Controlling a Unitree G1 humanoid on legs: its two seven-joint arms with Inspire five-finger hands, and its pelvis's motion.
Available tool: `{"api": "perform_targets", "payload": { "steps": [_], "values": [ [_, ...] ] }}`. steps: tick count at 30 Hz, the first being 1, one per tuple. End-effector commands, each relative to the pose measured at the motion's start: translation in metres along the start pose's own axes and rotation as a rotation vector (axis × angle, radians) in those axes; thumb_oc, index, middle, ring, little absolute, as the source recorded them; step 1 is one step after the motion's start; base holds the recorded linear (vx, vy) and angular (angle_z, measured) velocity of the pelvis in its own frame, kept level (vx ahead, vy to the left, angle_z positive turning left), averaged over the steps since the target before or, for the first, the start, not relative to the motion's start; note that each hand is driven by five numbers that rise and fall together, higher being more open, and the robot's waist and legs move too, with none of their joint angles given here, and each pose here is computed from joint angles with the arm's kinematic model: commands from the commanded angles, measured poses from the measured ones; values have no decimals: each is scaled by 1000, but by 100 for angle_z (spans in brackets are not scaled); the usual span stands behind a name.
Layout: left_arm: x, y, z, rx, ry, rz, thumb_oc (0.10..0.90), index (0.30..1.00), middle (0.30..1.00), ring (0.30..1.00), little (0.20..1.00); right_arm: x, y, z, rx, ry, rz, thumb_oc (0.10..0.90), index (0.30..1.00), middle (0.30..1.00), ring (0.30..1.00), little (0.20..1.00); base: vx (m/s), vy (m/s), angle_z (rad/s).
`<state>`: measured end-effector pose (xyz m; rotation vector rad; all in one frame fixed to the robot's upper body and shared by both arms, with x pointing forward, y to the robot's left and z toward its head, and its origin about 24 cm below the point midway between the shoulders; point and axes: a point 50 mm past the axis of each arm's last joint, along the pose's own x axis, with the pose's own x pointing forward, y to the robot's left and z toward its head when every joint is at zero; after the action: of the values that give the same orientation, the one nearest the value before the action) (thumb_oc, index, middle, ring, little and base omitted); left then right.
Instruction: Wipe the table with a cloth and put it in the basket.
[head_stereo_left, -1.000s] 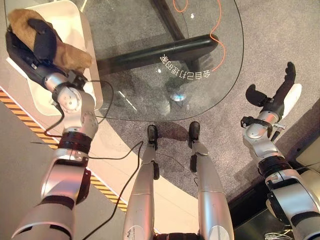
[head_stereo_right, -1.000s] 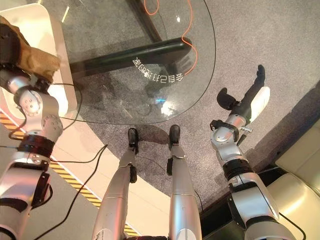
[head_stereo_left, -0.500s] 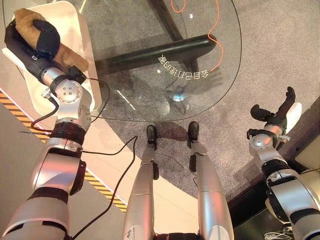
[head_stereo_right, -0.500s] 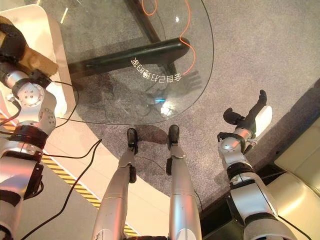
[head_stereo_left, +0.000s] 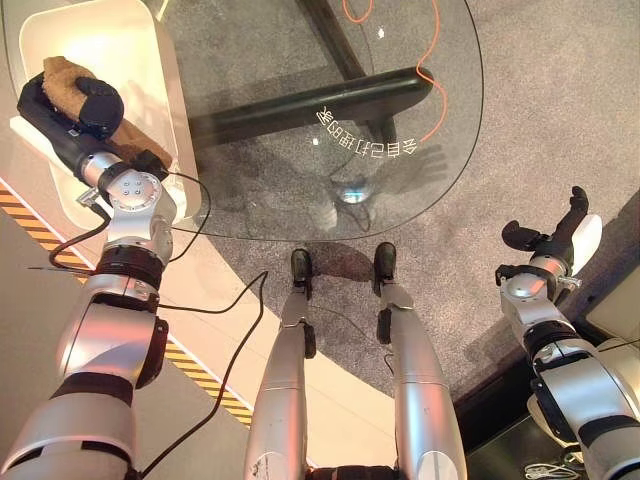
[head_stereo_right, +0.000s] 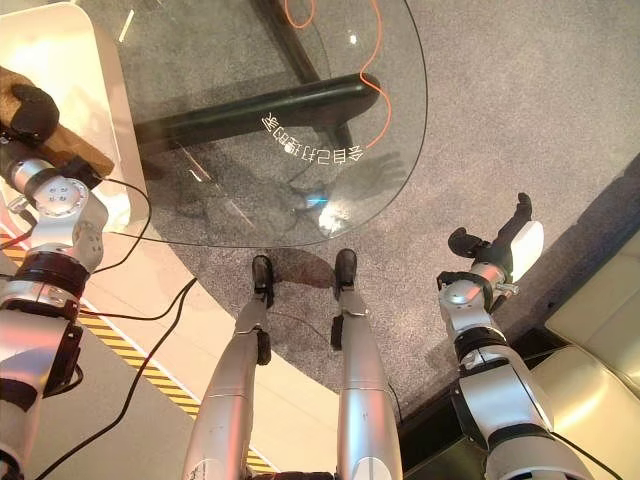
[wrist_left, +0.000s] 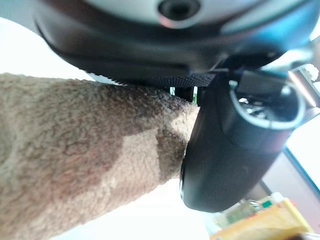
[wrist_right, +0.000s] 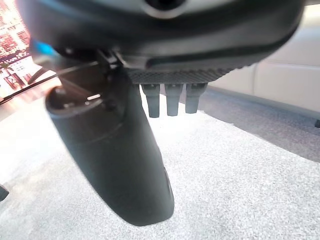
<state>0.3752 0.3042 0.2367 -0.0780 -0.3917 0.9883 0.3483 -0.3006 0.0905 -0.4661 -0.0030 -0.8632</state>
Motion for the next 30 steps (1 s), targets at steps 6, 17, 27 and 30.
{"api": "perform_targets", "payload": {
  "steps": [6, 17, 27, 30],
  "values": [
    [45, 45, 65, 53, -226, 231, 100, 300, 300, 300, 200, 9, -13, 3, 20, -17, -63, 800, 900, 900, 900, 900, 0, 0, 0],
    [43, 40, 55, 100, -194, 184, 100, 300, 300, 300, 200, 10, -14, 4, 4, -17, -66, 800, 900, 900, 900, 900, -1, 6, 0],
    [46, 37, 50, 226, -147, 98, 100, 300, 300, 300, 200, 14, -19, 6, -3, -33, -66, 800, 900, 900, 900, 900, 3, 10, 0],
    [46, 37, 51, 233, -148, 98, 100, 300, 300, 300, 200, 15, -20, 6, -3, -34, -66, 800, 900, 900, 900, 900, 0, 0, 0]
  ]
}}
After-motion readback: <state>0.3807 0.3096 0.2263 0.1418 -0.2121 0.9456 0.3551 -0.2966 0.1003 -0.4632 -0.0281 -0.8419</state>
